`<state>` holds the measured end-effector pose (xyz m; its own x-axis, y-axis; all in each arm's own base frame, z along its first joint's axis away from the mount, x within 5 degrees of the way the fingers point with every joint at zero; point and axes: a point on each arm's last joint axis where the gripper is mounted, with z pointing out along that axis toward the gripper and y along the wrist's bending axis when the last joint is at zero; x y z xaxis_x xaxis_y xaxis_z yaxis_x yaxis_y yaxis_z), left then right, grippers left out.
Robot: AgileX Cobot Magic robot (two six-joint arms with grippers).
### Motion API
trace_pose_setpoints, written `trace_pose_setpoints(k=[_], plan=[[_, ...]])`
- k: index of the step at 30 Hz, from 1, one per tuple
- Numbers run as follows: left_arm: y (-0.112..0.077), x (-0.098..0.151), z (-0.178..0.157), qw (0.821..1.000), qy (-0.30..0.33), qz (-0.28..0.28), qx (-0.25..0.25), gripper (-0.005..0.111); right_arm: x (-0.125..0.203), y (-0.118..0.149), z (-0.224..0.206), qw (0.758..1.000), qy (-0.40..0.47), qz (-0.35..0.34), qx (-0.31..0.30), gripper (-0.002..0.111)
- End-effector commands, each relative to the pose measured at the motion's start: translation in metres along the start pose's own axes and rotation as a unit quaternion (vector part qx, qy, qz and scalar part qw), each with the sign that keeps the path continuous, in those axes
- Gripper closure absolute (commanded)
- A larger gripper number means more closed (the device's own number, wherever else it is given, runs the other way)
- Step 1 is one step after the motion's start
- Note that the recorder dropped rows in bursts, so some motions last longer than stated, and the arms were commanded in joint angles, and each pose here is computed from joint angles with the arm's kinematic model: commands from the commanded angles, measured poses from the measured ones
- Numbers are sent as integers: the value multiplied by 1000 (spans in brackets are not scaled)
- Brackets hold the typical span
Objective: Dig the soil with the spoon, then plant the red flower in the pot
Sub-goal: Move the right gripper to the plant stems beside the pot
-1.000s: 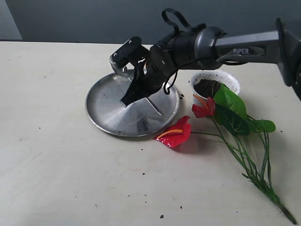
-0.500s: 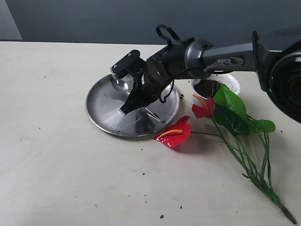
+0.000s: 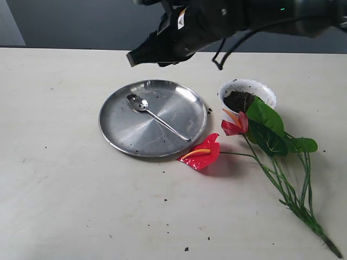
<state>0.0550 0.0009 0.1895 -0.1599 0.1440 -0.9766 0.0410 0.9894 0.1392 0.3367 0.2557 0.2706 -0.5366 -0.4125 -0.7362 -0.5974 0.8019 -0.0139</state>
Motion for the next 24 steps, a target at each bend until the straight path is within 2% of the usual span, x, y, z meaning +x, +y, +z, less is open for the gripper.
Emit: trace_pose_setpoints(k=[1, 8, 14, 21, 24], plan=[[0, -1, 0, 1000, -2, -2, 2, 105, 22, -3, -55, 1000, -20, -4, 1, 79], [0, -1, 0, 1000, -2, -2, 2, 105, 62, -3, -119, 1000, -9, 15, -1, 79], [0, -1, 0, 1000, -2, -2, 2, 105, 86, -6, -155, 994, 107, 31, 17, 79], [0, -1, 0, 1000, -2, -2, 2, 105, 124, -10, -151, 979, 199, 35, 42, 79], [0, -1, 0, 1000, -2, -2, 2, 105, 148, -9, -142, 971, 232, 39, 44, 70]])
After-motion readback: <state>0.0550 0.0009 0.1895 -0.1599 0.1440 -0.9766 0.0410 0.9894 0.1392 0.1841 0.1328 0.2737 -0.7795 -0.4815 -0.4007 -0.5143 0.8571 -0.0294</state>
